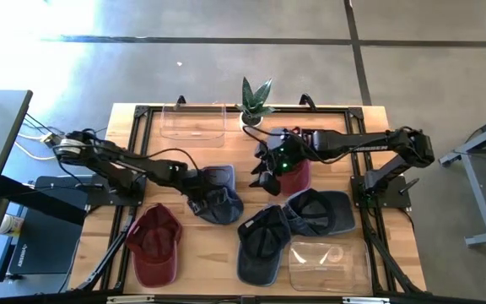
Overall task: Pick & Place hat
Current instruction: Put the left blue cap into the top transparent bin
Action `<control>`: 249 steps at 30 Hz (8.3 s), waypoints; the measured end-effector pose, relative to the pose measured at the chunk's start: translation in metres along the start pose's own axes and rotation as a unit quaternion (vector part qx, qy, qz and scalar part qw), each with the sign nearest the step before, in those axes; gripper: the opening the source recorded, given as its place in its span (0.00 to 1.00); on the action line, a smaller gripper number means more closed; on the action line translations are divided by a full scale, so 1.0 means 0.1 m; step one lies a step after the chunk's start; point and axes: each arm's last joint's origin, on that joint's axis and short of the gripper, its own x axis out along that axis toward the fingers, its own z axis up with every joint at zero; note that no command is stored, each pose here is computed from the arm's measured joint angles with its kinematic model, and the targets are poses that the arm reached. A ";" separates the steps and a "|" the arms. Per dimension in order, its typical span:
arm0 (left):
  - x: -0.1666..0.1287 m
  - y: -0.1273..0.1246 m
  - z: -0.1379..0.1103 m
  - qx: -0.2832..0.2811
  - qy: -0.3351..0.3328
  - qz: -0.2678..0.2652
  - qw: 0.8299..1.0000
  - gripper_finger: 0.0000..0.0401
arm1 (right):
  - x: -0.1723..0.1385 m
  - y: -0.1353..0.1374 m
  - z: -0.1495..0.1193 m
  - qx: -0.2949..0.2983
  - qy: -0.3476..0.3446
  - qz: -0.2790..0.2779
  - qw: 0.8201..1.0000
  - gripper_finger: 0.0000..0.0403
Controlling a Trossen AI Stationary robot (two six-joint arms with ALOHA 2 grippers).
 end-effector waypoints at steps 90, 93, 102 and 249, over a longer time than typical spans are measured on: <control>-0.81 -0.57 0.09 -0.147 -0.097 0.014 0.984 0.00 | 1.30 -0.64 -0.56 0.080 -0.020 -0.265 0.961 0.01; -0.87 -0.61 0.14 -0.108 -0.119 0.001 0.987 0.00 | 1.21 -0.54 -0.49 0.049 -0.005 -0.213 0.976 0.01; -0.45 -0.52 0.23 -0.138 -0.134 0.047 0.980 0.00 | 1.32 -0.45 -0.55 -0.157 0.065 -0.082 0.982 0.10; -2.41 -0.04 -0.47 -0.099 -0.315 -0.067 0.941 0.00 | 0.77 -1.85 1.67 0.144 -0.266 -0.056 0.951 0.02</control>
